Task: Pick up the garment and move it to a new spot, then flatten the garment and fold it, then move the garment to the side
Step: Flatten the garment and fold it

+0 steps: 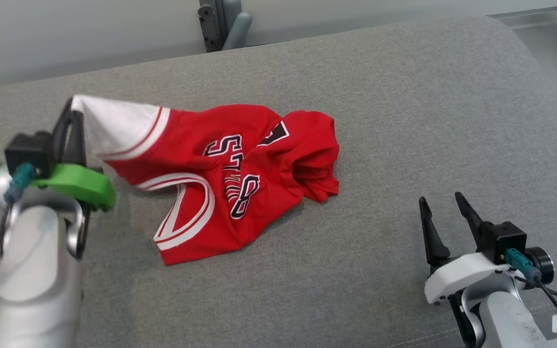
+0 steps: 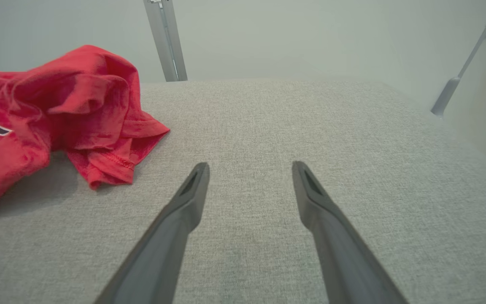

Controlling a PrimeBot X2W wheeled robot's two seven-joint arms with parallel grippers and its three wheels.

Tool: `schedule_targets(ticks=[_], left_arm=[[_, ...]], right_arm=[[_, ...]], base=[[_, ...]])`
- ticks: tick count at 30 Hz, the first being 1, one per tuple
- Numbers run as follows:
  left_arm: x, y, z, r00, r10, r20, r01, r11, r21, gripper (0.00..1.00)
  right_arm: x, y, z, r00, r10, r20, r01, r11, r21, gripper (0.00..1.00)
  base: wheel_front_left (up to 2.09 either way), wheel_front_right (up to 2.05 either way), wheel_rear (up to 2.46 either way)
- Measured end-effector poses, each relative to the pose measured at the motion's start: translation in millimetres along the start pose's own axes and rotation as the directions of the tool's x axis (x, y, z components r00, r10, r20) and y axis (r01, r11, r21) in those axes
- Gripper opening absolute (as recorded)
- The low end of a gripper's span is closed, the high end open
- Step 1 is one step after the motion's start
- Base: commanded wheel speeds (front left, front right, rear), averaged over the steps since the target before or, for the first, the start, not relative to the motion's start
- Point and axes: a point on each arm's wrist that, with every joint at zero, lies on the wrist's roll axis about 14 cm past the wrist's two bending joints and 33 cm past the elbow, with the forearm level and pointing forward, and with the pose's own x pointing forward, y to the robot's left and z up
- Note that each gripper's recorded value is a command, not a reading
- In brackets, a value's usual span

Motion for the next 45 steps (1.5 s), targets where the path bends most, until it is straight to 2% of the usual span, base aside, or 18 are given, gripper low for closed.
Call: schedule_targets(ticks=[4,9,14,15,16,22,29,37,45], left_arm=[[37,15,53,0.993,-0.031,0.112,0.021,0.996,0.088,0.0],[76,41,81,0.991,-0.044,0.128,0.013,0.972,0.233,0.0],[106,58,75,0.995,-0.013,0.099,-0.01,0.975,0.222,0.0],[110,62,72,0.996,-0.004,0.092,-0.016,0.975,0.22,0.34],[114,64,67,0.996,0.001,0.085,-0.019,0.978,0.208,1.0],[116,48,10,1.0,-0.009,-0.016,0.011,0.993,0.117,1.0],[75,33,-36,0.994,0.012,-0.105,-0.014,1.0,-0.014,1.0],[-1,0,-74,0.981,0.02,-0.195,-0.056,0.982,-0.182,1.0],[-58,-20,-101,0.961,0.036,-0.275,-0.116,0.953,-0.28,1.0]], right_arm=[[4,10,2,1.0,0.03,0.006,-0.03,1.0,0.008,1.0],[6,3,-2,1.0,0.009,-0.007,-0.009,1.0,0.027,1.0],[4,-10,-15,0.999,-0.029,-0.046,0.031,0.999,0.031,1.0],[4,-11,-17,0.998,-0.034,-0.052,0.035,0.999,0.031,1.0],[5,-14,-19,0.997,-0.042,-0.058,0.043,0.999,0.03,1.0],[5,-26,-30,0.993,-0.076,-0.09,0.078,0.997,0.023,1.0],[10,-15,-25,0.996,-0.045,-0.076,0.048,0.998,0.032,1.0],[6,2,-13,0.999,0.003,-0.041,-0.001,0.999,0.04,1.0],[-1,5,-3,1.0,0.013,-0.012,-0.012,0.999,0.034,1.0]], base=[[0.0,0.0,0.0],[0.0,0.0,0.0],[0.0,0.0,0.0],[0.0,0.0,0.0],[0.0,0.0,0.0],[0.0,0.0,0.0],[0.0,0.0,0.0],[0.0,0.0,0.0],[0.0,0.0,0.0]])
